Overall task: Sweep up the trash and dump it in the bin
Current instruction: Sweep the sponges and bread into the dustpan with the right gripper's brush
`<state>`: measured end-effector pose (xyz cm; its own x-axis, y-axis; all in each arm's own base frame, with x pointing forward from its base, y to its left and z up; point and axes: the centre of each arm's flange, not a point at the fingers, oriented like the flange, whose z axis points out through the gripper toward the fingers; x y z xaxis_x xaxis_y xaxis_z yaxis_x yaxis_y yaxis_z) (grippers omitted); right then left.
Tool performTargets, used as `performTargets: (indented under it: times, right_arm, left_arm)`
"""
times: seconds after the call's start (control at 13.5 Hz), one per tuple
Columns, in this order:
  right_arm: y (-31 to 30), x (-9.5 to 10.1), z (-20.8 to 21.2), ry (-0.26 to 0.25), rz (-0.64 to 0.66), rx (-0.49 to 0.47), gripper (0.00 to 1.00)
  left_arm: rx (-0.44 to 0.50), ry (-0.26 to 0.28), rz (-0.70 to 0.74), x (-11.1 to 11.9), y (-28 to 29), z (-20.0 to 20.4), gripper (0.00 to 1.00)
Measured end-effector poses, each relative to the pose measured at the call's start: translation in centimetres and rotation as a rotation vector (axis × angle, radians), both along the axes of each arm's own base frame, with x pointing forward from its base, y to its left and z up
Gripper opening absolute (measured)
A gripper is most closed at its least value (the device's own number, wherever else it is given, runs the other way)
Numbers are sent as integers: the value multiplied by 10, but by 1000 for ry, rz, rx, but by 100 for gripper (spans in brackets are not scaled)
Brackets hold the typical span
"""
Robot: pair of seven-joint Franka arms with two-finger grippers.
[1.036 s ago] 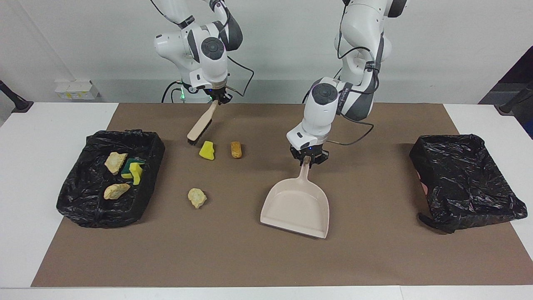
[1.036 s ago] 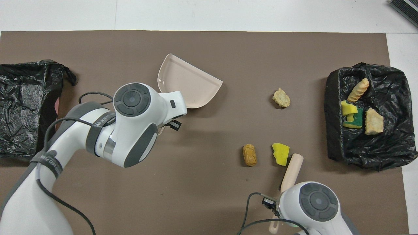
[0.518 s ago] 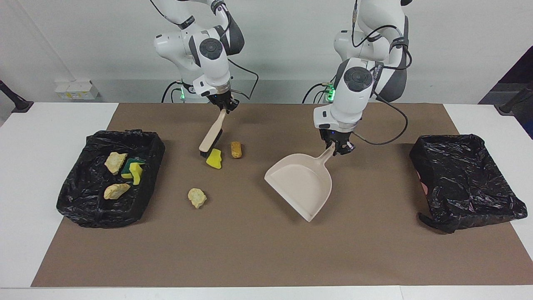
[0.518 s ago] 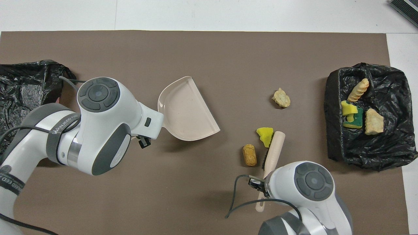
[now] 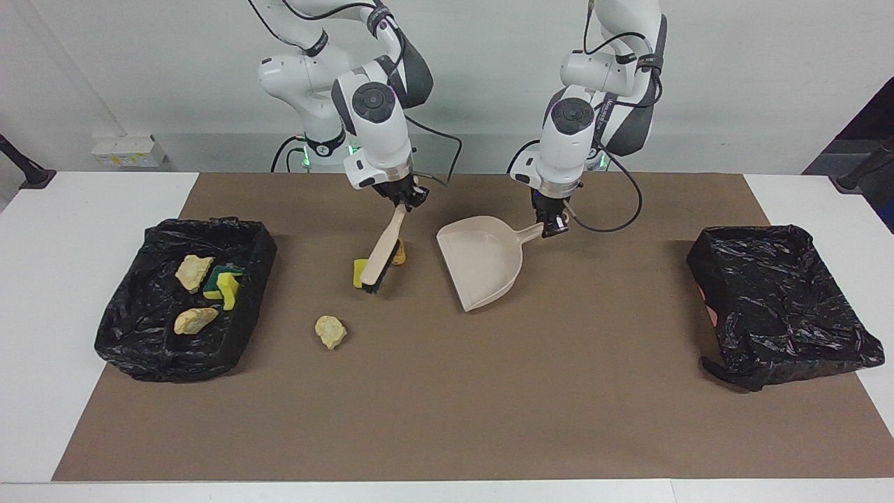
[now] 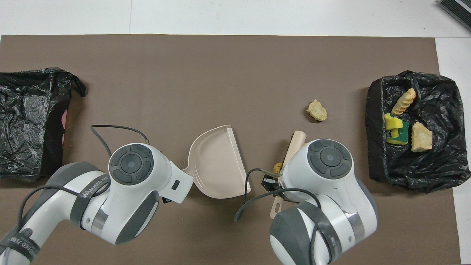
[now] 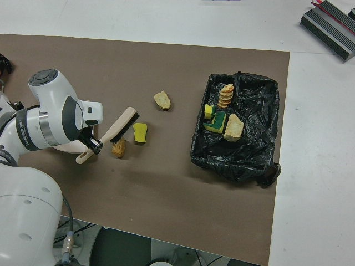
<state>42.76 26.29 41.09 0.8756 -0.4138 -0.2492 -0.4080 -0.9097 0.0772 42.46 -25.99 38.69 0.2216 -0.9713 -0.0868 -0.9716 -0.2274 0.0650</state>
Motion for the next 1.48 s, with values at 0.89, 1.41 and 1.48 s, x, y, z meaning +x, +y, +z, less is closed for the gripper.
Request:
performTargets:
  times: [0.89, 1.41, 1.48]
  right_arm:
    - [-6, -92, -29, -29, 23, -108, 27]
    - [17, -91, -58, -74, 134, -53, 27]
    - [22, -85, -59, -77, 163, -39, 27]
  left_arm:
    - [-3, -22, 76, -9, -7, -11, 31]
    - [-4, -25, 83, -9, -7, -12, 31]
    - [-5, -27, 87, -9, -7, -12, 31]
